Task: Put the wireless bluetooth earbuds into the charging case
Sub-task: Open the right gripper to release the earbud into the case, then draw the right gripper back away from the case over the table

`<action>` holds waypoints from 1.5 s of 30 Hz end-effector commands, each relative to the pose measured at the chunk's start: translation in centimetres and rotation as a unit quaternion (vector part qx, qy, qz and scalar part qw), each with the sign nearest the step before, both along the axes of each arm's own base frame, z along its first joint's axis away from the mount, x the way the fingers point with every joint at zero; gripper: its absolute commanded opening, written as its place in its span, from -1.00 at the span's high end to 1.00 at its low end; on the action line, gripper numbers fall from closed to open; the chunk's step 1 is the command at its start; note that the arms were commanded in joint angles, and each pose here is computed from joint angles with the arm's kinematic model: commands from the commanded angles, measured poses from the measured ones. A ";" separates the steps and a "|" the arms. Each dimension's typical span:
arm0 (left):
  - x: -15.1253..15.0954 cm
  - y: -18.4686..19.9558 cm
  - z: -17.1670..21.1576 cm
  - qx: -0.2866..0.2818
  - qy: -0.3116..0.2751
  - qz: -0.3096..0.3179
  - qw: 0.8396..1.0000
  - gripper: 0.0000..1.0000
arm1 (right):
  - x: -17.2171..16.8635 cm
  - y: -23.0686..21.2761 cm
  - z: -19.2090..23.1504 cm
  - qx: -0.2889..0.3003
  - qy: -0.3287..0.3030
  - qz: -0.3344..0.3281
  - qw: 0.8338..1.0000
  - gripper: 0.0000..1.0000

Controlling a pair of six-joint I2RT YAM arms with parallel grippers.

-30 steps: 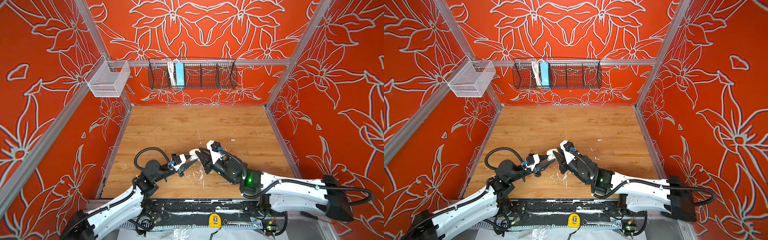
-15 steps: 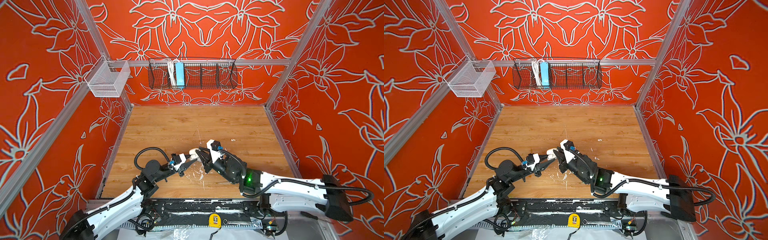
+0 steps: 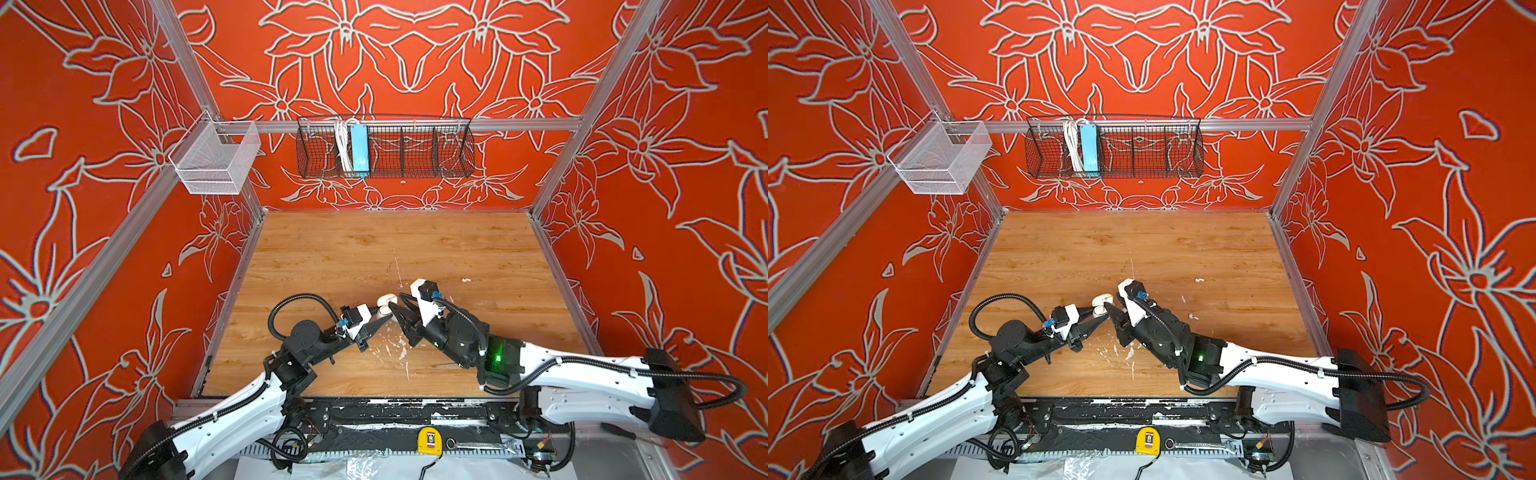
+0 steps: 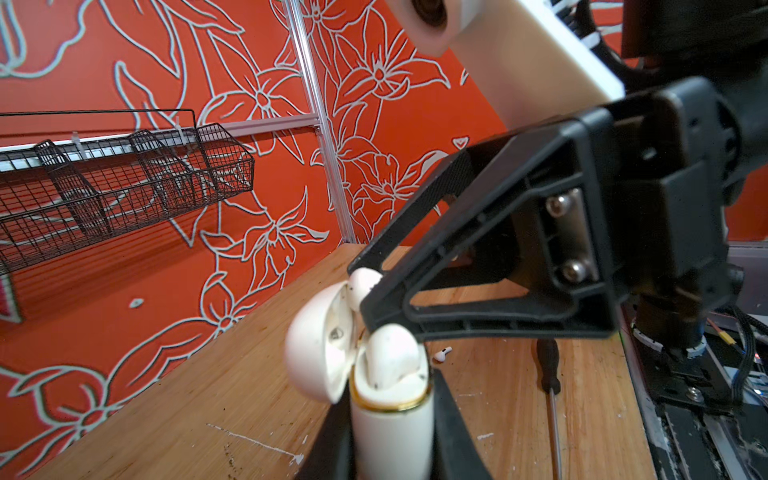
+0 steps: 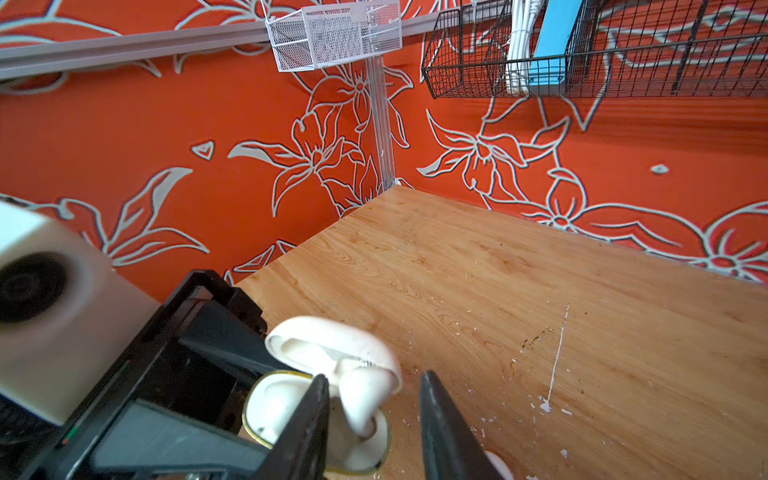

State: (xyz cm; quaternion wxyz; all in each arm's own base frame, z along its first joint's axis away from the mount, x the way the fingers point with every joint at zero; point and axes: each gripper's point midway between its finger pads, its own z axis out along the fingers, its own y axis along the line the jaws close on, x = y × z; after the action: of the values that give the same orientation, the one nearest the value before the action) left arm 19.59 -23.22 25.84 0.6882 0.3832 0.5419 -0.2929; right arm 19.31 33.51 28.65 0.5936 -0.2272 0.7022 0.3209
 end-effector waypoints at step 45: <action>-0.8 -2.4 -0.7 0.049 -0.024 -0.070 0.996 1.00 | 1.6 -14.0 5.9 -0.096 0.036 -0.165 0.981 0.55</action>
State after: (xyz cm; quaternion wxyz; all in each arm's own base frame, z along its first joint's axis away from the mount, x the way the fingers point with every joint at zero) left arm 19.23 -25.21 23.51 0.6481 0.4463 0.5384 -0.3014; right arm 20.35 19.65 34.00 0.5721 -0.1532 0.7898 0.1592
